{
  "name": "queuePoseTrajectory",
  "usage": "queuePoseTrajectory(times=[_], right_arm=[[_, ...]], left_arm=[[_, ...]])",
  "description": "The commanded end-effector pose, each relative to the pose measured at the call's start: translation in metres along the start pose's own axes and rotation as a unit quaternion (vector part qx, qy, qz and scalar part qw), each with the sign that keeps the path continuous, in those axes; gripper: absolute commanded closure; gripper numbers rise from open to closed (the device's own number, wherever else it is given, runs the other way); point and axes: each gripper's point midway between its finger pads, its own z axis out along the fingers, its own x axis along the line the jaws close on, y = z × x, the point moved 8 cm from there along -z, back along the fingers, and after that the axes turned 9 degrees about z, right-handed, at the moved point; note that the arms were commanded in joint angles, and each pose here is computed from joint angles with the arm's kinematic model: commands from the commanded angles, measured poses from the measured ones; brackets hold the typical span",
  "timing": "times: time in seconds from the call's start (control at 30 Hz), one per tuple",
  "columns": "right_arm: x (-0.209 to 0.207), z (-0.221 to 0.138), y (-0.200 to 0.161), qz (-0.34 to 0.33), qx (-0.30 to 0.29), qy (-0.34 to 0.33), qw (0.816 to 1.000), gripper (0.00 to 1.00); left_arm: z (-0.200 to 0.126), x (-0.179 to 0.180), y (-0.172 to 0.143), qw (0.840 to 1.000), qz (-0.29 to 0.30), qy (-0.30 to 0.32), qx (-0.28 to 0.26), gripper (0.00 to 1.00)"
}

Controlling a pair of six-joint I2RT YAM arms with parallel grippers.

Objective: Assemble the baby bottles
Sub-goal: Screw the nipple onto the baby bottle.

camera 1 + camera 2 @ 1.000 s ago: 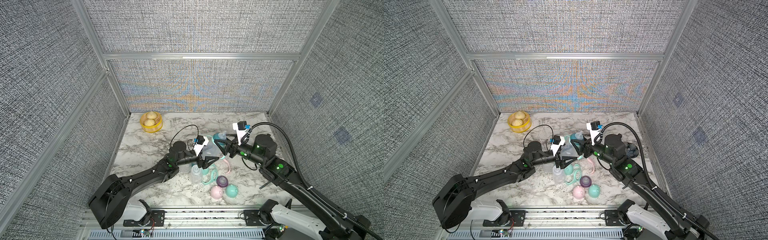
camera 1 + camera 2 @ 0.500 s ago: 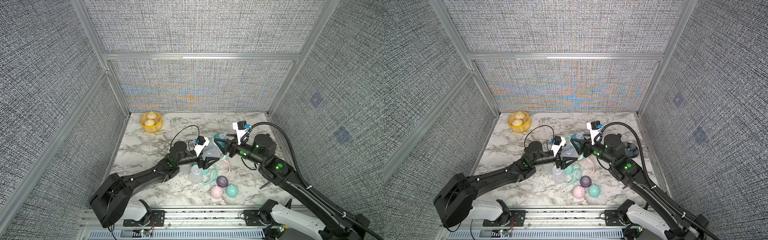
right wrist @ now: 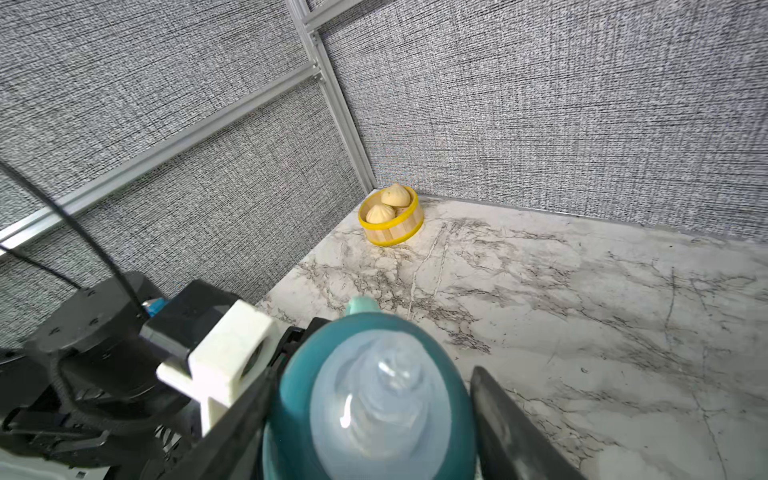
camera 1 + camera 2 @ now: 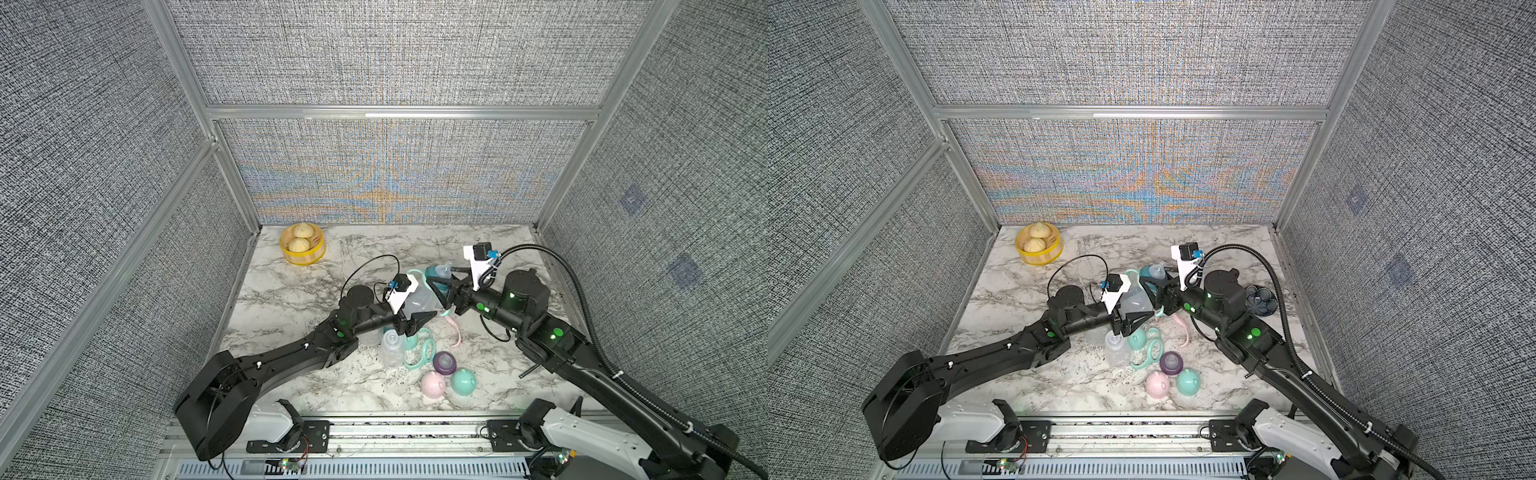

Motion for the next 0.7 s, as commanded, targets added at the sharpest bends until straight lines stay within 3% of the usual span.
queuePoseTrajectory(times=[0.0,0.2,0.23,0.37,0.43,0.67], right_arm=[[0.002,0.002,0.003,0.004,-0.031,-0.043,0.999,0.93],[0.017,0.021,-0.004,-0.001,-0.018,-0.039,0.999,0.90],[0.017,0.022,-0.004,0.000,-0.016,-0.038,0.999,0.83],[0.019,0.017,0.000,-0.008,-0.019,-0.032,0.999,0.39],[0.019,0.013,0.003,-0.010,-0.016,-0.026,0.999,0.26],[0.011,-0.008,0.012,-0.001,0.008,0.017,1.000,0.12]], left_arm=[[-0.003,0.013,0.002,0.992,0.046,0.117,0.013,1.00],[-0.001,0.008,0.004,0.989,0.061,0.134,0.008,1.00],[-0.002,0.008,0.004,0.989,0.060,0.133,0.006,1.00],[-0.004,0.005,0.002,0.990,0.058,0.125,0.002,1.00],[-0.005,0.006,0.001,0.991,0.049,0.128,0.002,1.00],[-0.006,0.002,0.003,0.993,0.042,0.109,-0.003,1.00]])
